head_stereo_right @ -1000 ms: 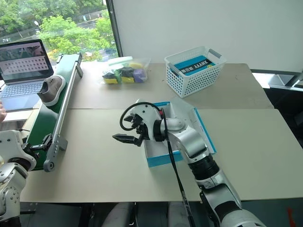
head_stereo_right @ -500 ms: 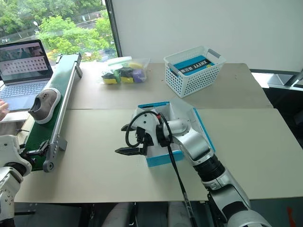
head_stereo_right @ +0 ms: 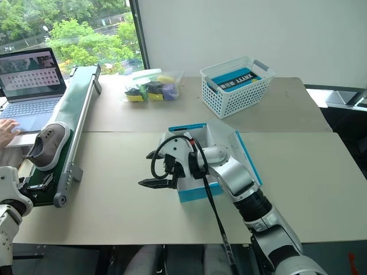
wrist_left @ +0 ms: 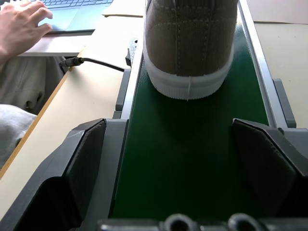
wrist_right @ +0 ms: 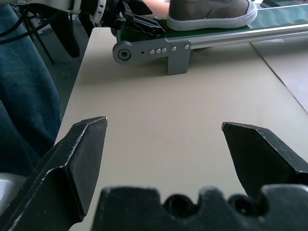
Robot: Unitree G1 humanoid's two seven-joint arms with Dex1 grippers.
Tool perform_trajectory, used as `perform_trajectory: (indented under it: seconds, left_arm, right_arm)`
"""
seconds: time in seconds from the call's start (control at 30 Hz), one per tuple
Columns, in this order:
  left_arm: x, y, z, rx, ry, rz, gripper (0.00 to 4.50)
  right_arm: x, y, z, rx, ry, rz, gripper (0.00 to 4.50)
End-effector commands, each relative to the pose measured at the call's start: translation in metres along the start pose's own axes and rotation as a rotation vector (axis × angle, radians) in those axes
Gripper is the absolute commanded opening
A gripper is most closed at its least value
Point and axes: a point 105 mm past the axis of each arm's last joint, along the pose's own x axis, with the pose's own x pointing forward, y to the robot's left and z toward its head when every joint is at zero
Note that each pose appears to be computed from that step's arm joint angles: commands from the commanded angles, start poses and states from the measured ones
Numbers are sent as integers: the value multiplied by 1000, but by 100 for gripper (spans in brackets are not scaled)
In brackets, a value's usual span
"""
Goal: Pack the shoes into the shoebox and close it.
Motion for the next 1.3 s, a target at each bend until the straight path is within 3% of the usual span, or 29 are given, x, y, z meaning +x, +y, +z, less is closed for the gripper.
perform_trajectory:
  seconds: [0.03,0.43,0.53,0.63,0.87,0.97,1.03,1.13,1.3]
  left_arm:
    - [3,-1,-1,7,1,-1,446]
    - [8,-21,-1,-85,-14,-68,446]
    - [8,-23,0,-129,-26,-73,372]
    - [9,-24,2,-150,-29,-73,269]
    - [10,-25,8,-174,-37,-72,246]
    - [7,-24,36,-134,-168,-29,246]
    - [0,-29,67,-60,-327,-2,246]
    - [-9,-58,92,24,-445,-38,246]
    - [-23,-153,91,47,-447,-353,246]
  right_arm:
    - [-3,1,14,-24,-42,-10,450]
    - [-5,-2,15,-18,-44,-28,450]
    - [-6,-5,16,-16,-45,-36,450]
    - [-6,-7,17,-14,-49,-43,450]
    - [-7,-12,19,-20,-51,-60,450]
    - [-7,-14,20,-21,-51,-69,450]
    - [-8,-20,21,-5,-62,-99,450]
    - [-8,-42,22,87,-74,-211,450]
    - [-5,-69,30,570,-187,-277,450]
